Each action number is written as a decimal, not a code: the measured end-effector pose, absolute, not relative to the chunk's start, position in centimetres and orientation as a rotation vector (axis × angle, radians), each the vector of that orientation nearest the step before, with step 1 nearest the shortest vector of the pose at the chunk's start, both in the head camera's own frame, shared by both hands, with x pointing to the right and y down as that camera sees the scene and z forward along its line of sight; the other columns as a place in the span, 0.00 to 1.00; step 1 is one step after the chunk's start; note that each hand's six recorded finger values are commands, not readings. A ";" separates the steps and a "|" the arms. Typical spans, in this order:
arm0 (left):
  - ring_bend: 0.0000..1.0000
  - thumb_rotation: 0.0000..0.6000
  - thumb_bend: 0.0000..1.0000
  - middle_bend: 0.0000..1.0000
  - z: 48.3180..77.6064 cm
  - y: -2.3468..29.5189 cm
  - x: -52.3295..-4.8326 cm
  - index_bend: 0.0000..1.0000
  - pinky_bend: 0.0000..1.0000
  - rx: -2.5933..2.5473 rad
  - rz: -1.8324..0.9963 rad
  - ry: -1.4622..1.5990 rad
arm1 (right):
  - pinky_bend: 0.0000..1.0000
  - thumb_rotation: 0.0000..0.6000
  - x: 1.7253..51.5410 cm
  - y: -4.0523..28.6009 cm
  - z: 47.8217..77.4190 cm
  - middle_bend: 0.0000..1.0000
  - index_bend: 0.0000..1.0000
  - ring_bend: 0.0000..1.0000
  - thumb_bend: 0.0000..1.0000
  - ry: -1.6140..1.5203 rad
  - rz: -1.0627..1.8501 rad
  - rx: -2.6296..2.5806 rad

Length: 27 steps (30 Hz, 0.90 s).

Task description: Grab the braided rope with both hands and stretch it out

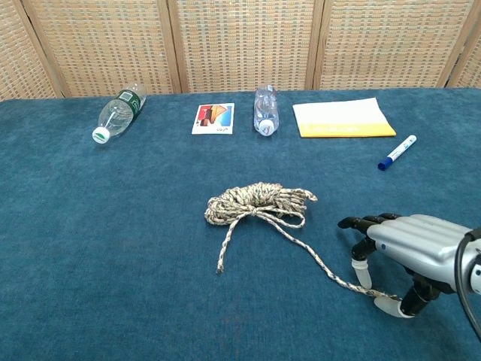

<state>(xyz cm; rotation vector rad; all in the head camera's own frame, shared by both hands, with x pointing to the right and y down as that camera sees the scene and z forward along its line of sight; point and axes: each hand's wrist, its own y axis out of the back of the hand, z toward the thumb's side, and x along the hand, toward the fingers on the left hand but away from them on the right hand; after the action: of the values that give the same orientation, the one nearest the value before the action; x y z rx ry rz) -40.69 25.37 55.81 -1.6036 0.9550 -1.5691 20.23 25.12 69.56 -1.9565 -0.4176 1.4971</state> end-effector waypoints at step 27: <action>0.00 1.00 0.01 0.00 56.8 25.3 -40.3 0.00 0.00 -1.620 -1.579 0.920 | 0.00 1.00 19.8 23.9 68.6 0.00 0.61 0.00 0.43 -0.461 1.383 -1.859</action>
<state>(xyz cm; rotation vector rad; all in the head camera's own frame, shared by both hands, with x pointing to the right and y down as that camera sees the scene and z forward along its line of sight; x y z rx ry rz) -40.27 25.33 56.77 -1.6197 0.9204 -1.5785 19.84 23.94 68.64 -1.8594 -0.4613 1.3828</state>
